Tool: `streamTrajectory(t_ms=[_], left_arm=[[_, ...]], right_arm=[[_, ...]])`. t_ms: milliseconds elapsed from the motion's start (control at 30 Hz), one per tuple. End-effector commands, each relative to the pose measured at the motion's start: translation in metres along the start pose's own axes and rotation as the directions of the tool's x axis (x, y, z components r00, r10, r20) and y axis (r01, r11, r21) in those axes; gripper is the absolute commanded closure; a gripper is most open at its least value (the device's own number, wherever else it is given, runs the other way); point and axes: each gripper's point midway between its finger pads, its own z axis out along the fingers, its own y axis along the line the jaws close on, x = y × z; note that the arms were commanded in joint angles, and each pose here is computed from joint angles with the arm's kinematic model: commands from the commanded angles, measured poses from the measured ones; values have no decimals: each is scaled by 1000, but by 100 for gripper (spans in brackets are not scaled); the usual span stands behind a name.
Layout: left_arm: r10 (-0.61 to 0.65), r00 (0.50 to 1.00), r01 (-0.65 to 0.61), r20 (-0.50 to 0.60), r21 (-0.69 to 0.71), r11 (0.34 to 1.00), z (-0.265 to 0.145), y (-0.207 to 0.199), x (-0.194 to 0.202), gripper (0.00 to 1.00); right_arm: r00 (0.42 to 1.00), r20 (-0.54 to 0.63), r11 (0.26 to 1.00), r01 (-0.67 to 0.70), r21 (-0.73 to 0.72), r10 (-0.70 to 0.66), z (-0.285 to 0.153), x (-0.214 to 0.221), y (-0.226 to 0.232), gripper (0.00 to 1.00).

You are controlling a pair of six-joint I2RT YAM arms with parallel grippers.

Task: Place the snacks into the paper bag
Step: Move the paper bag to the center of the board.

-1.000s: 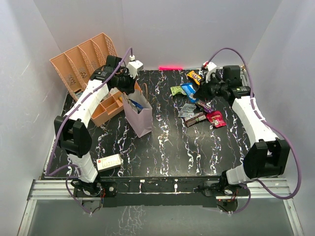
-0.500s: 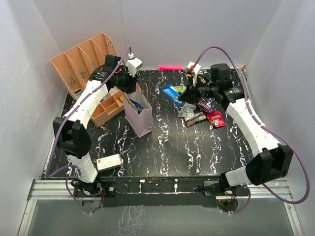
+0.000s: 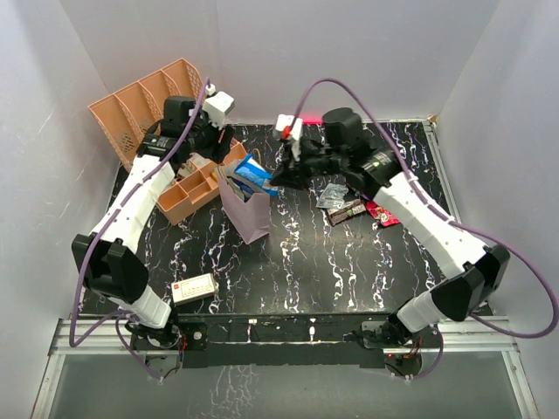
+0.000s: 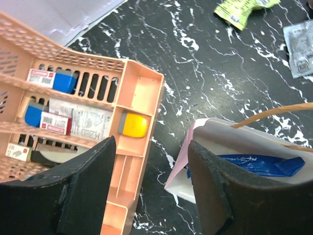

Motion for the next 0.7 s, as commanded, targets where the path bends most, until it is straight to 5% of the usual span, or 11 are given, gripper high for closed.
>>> streamTrajectory(t_ms=[0, 367, 667], left_arm=[[-61, 993, 74, 103, -128, 989, -39, 30, -14, 38], [-160, 964, 215, 213, -267, 939, -97, 82, 9, 26], [-160, 965, 209, 208, -241, 948, -94, 77, 17, 25]], right_arm=[[998, -21, 996, 56, 68, -55, 27, -18, -5, 92], [995, -92, 977, 46, 208, -27, 58, -13, -31, 92], [997, -13, 996, 79, -32, -80, 43, -35, 23, 92]])
